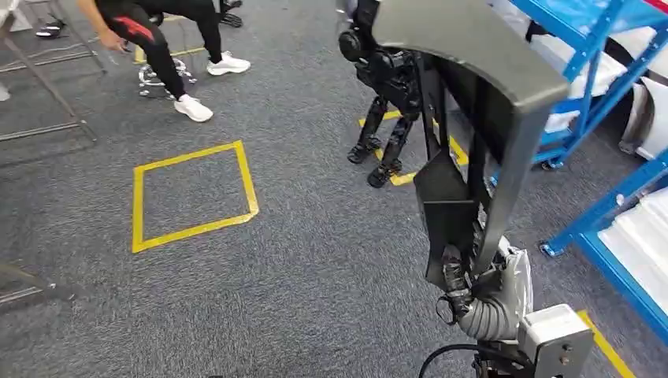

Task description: Take the parts from the cabinet and place them on the table.

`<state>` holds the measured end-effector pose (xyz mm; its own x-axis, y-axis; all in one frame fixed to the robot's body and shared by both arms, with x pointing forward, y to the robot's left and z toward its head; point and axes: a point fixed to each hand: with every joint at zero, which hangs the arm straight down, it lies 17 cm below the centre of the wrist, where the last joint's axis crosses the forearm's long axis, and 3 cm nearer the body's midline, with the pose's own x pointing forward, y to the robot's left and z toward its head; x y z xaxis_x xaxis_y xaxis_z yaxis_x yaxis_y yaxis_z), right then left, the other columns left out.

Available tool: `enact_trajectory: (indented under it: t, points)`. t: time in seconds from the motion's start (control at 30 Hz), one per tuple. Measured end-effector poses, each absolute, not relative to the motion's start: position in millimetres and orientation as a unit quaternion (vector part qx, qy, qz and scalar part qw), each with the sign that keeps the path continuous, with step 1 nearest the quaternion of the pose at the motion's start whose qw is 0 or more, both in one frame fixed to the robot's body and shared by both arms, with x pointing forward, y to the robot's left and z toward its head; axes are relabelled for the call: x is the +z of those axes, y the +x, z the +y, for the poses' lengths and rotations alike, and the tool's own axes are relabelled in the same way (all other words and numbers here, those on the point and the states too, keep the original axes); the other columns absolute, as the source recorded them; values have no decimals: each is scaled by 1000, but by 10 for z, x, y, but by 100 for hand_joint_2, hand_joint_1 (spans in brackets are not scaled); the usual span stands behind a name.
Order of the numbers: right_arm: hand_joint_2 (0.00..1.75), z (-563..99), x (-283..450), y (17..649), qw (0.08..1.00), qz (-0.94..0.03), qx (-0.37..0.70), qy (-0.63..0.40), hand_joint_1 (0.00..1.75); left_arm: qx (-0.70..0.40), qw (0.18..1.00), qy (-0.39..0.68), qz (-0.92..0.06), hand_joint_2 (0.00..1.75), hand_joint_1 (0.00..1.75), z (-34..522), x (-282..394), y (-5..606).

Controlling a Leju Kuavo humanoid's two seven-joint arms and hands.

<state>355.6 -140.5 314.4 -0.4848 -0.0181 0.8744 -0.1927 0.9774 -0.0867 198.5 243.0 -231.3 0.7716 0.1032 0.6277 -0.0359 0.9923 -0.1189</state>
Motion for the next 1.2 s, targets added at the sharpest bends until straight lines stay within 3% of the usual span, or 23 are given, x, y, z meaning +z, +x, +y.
enact_trajectory:
  t: [1.2]
  points:
    - [175,-1357,3128,3549,504,-857,88,68,175,23,941,-46,-335,0,0,2505,-2319,1986]
